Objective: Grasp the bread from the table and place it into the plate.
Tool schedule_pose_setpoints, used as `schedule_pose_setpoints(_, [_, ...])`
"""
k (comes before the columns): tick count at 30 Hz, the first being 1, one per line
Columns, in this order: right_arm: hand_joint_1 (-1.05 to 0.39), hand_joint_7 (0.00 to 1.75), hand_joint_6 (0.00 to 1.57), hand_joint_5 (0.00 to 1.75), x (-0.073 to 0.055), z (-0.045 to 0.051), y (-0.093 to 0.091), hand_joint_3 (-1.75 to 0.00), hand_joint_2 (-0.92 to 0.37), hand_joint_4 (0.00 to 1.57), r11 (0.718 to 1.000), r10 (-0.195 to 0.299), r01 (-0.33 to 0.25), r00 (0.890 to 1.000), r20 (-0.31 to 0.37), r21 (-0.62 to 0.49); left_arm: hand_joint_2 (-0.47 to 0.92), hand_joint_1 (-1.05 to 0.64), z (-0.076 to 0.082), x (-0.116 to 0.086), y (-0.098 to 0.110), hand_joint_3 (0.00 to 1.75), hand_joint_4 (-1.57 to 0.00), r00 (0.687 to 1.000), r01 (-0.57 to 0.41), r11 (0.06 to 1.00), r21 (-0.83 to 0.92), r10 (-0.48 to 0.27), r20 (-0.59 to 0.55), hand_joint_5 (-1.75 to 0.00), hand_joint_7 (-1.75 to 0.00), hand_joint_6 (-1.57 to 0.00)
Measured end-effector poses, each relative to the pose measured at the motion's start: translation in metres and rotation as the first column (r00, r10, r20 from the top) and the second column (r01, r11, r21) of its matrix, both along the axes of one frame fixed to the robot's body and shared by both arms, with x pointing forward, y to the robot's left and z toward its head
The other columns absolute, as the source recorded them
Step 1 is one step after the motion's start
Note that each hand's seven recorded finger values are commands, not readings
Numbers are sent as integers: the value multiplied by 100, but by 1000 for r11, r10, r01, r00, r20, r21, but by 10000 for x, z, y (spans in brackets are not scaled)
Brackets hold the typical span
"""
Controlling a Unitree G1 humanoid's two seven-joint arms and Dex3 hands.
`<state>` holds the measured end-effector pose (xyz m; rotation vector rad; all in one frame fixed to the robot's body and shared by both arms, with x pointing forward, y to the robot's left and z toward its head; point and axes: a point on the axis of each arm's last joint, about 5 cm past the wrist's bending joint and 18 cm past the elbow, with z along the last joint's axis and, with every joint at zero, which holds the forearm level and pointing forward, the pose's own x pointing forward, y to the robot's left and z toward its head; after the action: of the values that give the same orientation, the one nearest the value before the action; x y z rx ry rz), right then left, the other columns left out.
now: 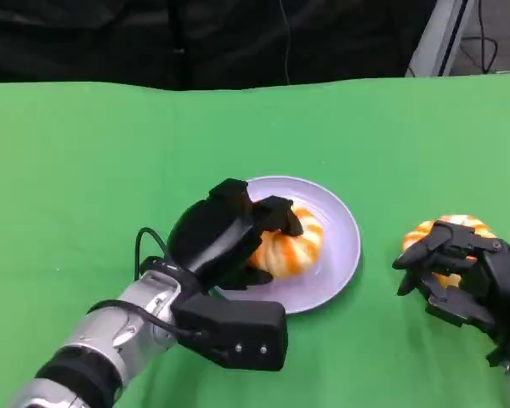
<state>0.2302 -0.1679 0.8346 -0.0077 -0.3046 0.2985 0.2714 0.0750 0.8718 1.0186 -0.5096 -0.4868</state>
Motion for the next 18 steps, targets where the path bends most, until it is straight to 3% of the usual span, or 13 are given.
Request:
schedule_pose_setpoints(2, [7,97,92,139,0,0,1,-74,-78,84,1000,-2,2,1000,0,0,92,-20,-2,-3,-2,16,-59,1000,4,1000,-4,-4,-2,-79,-43,-86])
schedule_pose_setpoints(3, [7,97,92,139,0,0,1,-74,-78,84,1000,-1,1,1000,0,0,92,-21,-1,-2,-2,16,-62,1000,4,1000,-5,-4,-2,-71,-35,-89])
schedule_pose_setpoints(7, [7,98,91,140,0,0,3,-74,-77,84,1000,0,0,1000,0,-1,92,-21,1,-1,0,16,-65,1000,4,1000,-8,-4,-1,-61,-27,-92])
schedule_pose_setpoints(8, [6,98,91,139,0,0,3,-74,-77,84,1000,0,0,1000,0,-1,92,-25,1,-1,0,14,-68,1000,4,1000,-8,-4,-1,-47,-16,-92])
schedule_pose_setpoints(10, [6,98,91,139,0,0,4,-74,-77,84,1000,1,-1,1000,0,-2,92,-26,0,-1,0,12,-71,1000,4,1000,-7,-4,0,-36,-8,-93])
schedule_pose_setpoints(18, [6,97,90,139,1,0,9,-74,-77,84,1000,-3,3,1000,-1,-2,92,-34,-5,-1,1,17,-73,1000,-2,1000,2,2,8,-18,-1,-87])
